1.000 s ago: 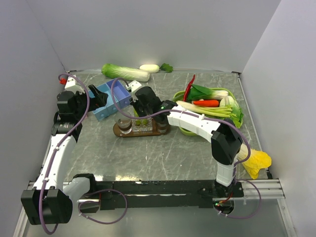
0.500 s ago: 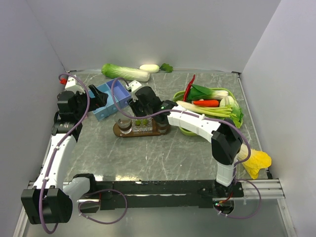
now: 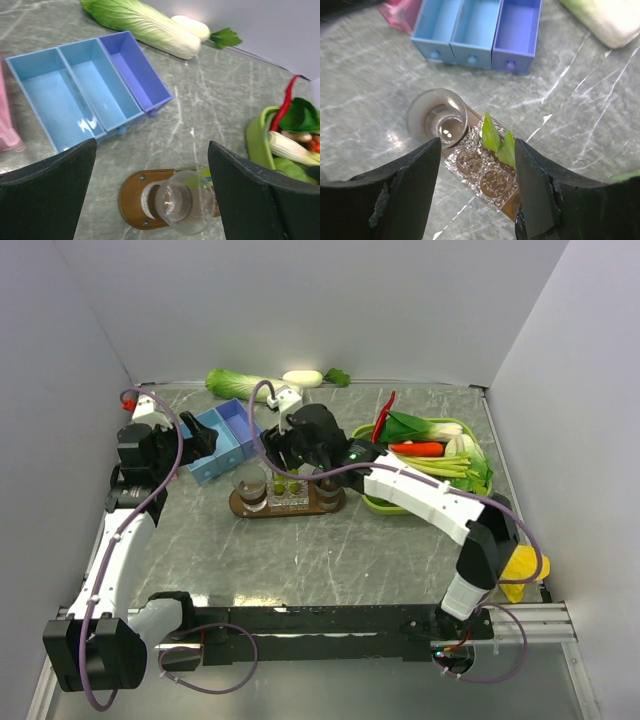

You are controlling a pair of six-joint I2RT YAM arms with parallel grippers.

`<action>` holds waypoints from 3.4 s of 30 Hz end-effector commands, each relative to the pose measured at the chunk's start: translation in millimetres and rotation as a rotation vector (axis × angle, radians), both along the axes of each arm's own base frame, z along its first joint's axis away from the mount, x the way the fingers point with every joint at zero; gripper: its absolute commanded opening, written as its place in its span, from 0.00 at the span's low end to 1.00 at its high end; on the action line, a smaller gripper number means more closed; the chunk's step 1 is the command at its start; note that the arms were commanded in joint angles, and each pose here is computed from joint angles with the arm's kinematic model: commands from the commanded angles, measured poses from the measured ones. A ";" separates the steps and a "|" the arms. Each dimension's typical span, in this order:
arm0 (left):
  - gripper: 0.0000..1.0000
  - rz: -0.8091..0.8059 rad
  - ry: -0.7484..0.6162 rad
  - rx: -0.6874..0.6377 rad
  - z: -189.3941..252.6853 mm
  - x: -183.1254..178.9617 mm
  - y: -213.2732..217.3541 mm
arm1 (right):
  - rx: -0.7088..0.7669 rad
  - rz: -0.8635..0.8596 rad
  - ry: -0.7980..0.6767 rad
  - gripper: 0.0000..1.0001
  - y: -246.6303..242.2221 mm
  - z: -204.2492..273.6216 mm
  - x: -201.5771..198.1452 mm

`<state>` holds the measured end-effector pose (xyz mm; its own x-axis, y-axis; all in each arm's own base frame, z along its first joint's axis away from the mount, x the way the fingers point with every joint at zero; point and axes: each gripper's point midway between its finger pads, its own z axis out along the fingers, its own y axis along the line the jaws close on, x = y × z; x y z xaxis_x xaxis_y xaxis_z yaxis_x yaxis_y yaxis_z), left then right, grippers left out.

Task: Prepare toiletry sets of a toothbrush and toothpaste on the tray
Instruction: Place the toothpaste in the toothpaste holder, then pick up the toothbrush from the storage box.

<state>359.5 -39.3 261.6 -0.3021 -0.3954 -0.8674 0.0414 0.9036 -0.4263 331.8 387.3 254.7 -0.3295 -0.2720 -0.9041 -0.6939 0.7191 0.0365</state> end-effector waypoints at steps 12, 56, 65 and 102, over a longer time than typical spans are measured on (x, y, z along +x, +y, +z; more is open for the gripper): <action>0.98 0.441 0.086 0.156 -28.5 5.9 105.5 | 0.328 -0.079 -0.016 0.68 -136.3 66.7 -31.1; 0.36 0.478 0.506 0.184 -152.2 35.5 186.2 | 0.370 -0.105 -0.022 0.69 -177.0 41.4 -46.8; 0.24 0.494 0.508 0.198 -148.9 33.2 188.4 | 0.368 -0.104 -0.012 0.69 -175.5 37.9 -45.2; 0.11 0.420 0.129 0.190 -25.2 -38.9 113.0 | 0.446 -0.047 0.070 0.68 -168.5 71.5 -70.3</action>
<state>328.5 94.2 202.3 -0.3601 -0.3484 -0.8654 -0.4806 0.8643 -0.1480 269.7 213.3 289.6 -0.4215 0.1042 -0.9008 -0.6063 0.7063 0.3653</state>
